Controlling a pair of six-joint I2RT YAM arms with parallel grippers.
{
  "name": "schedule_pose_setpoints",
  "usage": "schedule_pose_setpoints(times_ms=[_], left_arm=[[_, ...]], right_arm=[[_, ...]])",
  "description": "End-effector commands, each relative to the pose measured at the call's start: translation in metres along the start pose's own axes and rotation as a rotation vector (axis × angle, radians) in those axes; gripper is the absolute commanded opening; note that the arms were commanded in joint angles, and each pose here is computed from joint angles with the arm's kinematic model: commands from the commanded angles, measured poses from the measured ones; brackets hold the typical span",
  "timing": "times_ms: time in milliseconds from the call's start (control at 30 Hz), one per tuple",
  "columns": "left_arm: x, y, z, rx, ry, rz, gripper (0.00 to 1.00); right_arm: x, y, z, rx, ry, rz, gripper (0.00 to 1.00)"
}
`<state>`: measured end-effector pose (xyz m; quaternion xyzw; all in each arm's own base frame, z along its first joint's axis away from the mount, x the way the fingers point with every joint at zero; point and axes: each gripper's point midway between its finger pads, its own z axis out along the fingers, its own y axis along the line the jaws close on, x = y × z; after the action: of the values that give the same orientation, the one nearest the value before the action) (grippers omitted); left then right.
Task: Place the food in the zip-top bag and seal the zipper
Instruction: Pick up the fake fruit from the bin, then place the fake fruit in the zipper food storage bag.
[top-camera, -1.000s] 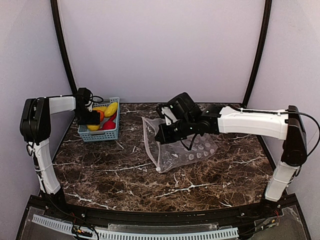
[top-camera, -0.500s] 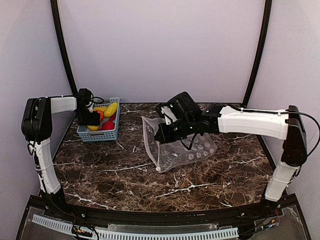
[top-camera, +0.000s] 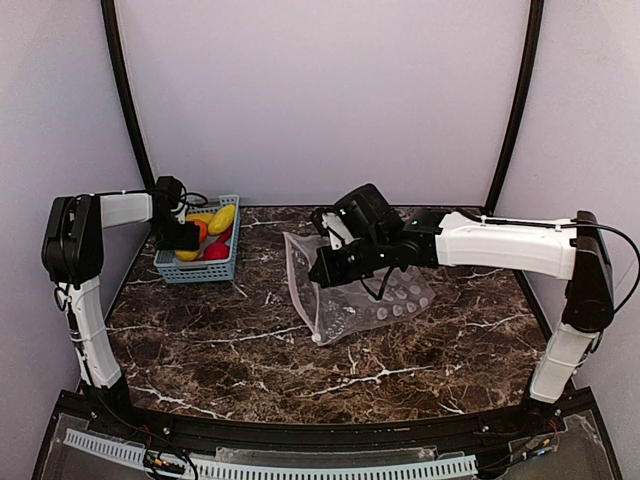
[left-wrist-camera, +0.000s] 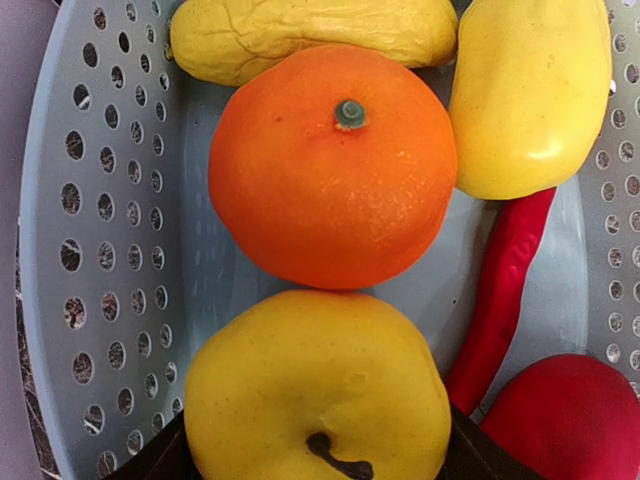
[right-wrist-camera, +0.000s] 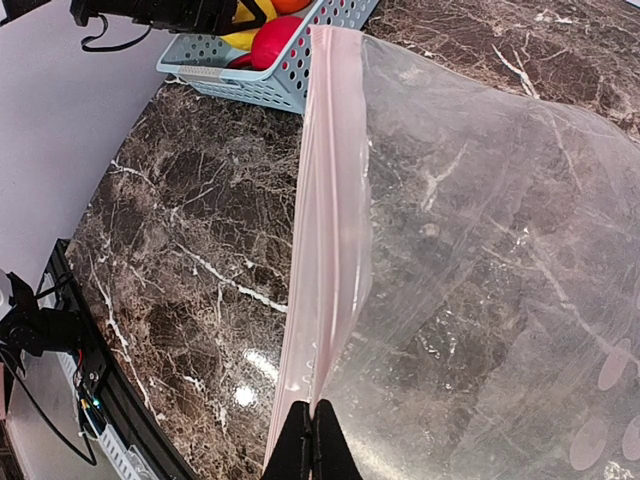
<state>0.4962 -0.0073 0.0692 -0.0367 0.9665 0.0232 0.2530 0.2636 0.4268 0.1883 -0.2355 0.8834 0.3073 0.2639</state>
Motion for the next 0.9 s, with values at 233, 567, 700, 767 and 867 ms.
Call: schedule_pose_setpoints(times_ms=[233,567,700,767,867], left_arm=[[-0.036,-0.003,-0.103,0.073,-0.264,-0.027,0.71],[-0.034,-0.099,-0.195,0.400,-0.453,0.151,0.71],[-0.011,-0.168,-0.245,0.643,-0.520,0.303,0.70],[0.011,-0.200,-0.271,0.852,-0.523,0.366,0.70],[0.039,-0.225,-0.295,1.013,-0.519,0.429,0.71]], right_arm=[[-0.013,0.006,-0.007,-0.009,-0.034,-0.011,0.00],[-0.027,0.010,-0.016,-0.008,-0.063,-0.012,0.00],[-0.031,0.005,-0.020,0.005,-0.066,-0.002,0.00],[-0.032,0.003,-0.023,0.002,-0.069,0.005,0.00],[-0.037,0.003,-0.028,-0.012,-0.079,0.014,0.00]])
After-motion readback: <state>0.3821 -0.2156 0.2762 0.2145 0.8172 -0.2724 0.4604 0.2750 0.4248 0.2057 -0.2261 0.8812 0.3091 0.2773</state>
